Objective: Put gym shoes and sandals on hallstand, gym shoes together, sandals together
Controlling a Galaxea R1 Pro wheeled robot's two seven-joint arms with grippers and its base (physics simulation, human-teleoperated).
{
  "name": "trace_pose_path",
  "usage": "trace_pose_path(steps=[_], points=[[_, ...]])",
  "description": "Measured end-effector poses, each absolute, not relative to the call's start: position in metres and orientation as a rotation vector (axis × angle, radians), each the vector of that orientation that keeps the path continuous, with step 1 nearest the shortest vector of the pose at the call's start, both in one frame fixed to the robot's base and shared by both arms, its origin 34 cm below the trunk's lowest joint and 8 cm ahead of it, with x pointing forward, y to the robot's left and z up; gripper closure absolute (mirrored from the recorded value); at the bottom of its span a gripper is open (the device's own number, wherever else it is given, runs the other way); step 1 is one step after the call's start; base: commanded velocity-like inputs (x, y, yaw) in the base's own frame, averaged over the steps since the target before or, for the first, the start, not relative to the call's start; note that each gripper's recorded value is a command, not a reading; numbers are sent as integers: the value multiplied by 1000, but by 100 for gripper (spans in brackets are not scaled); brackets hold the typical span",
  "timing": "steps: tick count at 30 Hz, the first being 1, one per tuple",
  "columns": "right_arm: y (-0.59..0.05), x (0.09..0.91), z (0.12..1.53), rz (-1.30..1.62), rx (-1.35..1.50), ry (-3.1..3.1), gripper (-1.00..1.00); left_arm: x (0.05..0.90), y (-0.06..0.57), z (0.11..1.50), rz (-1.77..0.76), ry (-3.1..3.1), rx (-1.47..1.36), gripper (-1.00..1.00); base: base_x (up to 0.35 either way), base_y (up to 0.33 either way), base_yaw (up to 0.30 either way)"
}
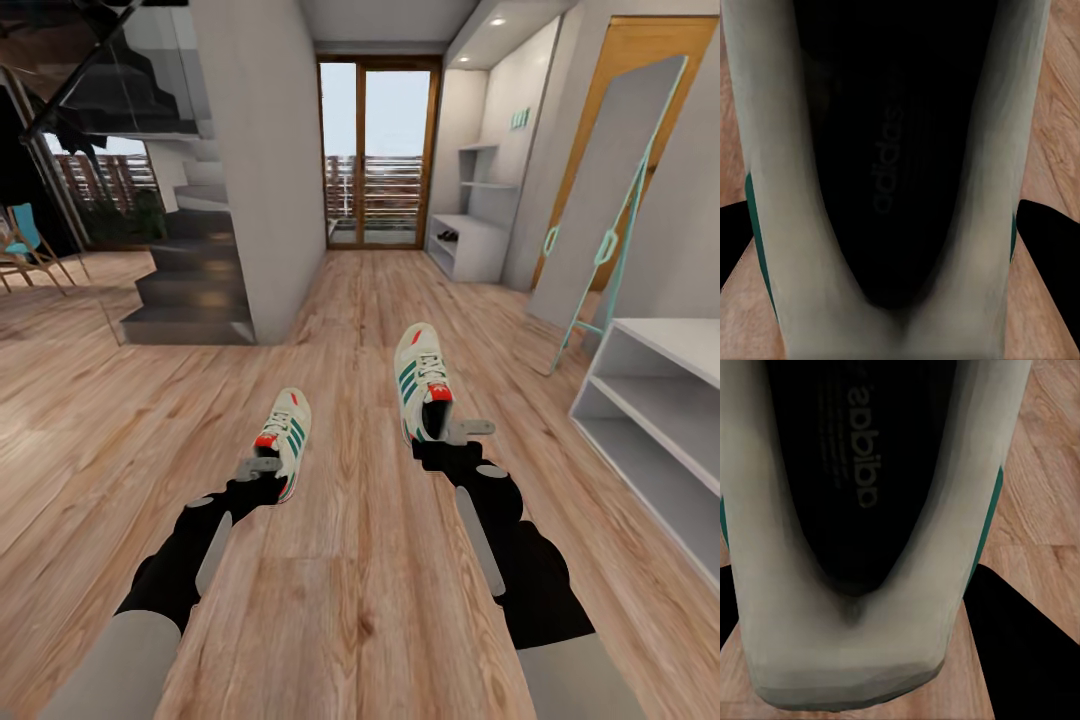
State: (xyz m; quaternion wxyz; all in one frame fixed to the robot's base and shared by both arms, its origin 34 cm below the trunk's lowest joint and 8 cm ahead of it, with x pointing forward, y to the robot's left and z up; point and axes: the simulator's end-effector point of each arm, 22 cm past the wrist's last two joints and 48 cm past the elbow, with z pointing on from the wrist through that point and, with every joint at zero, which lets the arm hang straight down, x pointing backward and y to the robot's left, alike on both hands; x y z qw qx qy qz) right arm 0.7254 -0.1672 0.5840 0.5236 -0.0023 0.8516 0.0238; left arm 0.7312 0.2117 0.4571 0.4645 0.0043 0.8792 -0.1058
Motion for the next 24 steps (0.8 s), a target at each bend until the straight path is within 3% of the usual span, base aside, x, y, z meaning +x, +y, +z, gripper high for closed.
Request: trace_pose_path(steps=[7,24], points=[[-167,725,586,58,-6,2035,100,731,212,460,-260,2156,10,100,304,0,-92],[-167,725,587,59,-5,2035,100,731,212,460,-260,2155,9,100,292,0,-5]])
